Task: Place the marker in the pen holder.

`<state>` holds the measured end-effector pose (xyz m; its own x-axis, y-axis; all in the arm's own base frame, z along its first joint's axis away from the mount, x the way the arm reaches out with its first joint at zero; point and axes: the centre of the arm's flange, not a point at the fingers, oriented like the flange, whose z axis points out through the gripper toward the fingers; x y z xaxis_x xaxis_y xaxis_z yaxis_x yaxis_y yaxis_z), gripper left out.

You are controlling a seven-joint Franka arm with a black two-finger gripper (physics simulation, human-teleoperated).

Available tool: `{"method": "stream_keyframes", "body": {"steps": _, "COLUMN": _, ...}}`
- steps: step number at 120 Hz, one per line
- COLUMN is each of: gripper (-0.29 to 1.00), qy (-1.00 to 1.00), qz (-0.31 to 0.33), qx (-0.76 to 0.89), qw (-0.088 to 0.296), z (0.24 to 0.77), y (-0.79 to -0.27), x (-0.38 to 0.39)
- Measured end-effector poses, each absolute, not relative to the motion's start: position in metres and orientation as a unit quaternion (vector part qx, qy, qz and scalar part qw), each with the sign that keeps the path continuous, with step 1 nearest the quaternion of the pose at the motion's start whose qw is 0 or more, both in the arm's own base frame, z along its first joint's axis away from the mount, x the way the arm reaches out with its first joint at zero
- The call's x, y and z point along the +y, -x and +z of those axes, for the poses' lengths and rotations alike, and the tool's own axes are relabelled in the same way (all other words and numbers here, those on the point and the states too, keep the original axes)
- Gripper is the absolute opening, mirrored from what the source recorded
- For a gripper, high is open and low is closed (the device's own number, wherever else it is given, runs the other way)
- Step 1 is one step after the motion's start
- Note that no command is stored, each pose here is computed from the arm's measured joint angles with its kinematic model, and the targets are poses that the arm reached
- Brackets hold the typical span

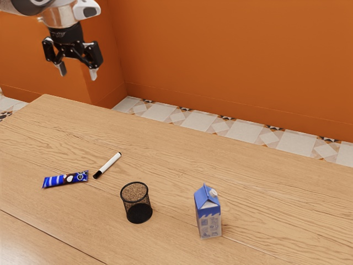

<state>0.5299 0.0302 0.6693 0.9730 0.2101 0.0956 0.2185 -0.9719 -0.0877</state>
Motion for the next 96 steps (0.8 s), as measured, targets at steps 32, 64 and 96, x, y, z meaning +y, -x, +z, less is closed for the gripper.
{"method": "stream_keyframes", "body": {"steps": 32, "gripper": 0.7, "qy": 0.991, "qz": -0.027, "qx": -0.122, "qw": 0.049, "z": 0.65, "y": -0.529, "x": 0.051}}
{"method": "stream_keyframes", "body": {"steps": 64, "gripper": 0.7, "qy": 0.982, "qz": 0.139, "qx": -0.114, "qw": 0.057, "z": 0.472, "y": -0.533, "x": 0.047}}
{"method": "stream_keyframes", "body": {"steps": 96, "gripper": 0.7, "qy": 0.969, "qz": 0.206, "qx": -0.118, "qw": 0.065, "z": 0.353, "y": -0.576, "x": 0.086}}
